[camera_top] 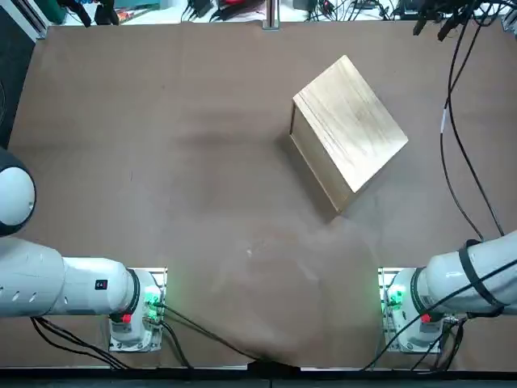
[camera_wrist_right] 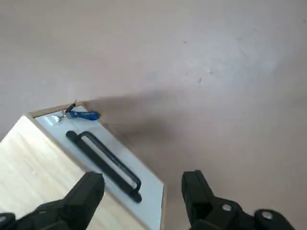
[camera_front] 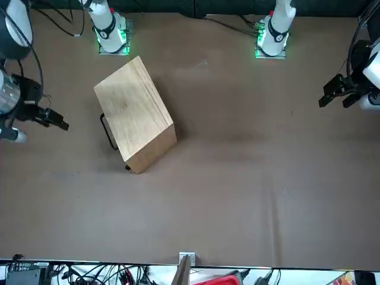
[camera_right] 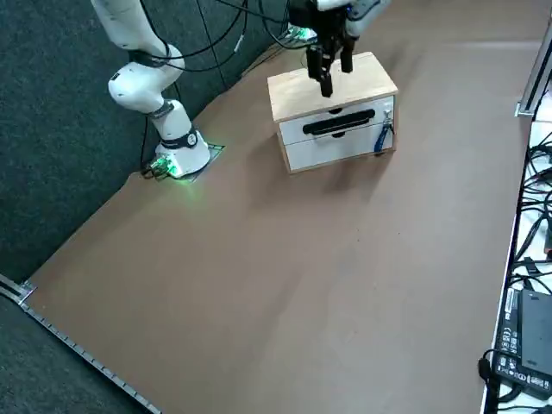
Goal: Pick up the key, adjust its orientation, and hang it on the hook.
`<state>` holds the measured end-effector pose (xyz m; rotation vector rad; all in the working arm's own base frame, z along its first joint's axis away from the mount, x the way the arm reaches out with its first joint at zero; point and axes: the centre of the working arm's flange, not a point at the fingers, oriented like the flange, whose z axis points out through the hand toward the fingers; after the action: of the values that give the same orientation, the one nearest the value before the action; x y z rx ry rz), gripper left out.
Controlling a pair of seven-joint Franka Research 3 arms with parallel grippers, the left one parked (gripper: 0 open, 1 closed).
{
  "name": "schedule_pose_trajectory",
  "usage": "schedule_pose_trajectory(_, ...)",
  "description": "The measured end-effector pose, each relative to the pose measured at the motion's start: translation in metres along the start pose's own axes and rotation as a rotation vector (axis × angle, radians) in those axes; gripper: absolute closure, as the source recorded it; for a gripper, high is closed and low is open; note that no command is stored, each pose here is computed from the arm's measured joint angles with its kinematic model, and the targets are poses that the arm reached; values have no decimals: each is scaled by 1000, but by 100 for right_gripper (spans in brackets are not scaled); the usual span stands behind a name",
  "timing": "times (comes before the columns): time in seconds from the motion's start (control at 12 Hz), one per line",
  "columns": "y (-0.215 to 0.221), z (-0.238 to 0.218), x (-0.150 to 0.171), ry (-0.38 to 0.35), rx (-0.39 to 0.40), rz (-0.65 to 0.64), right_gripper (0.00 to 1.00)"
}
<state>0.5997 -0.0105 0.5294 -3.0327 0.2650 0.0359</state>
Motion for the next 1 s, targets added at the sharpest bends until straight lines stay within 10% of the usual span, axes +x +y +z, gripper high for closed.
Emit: schedule_pose_trajectory(1.0, -1, -53, -38, 0, -9, -35, 0)
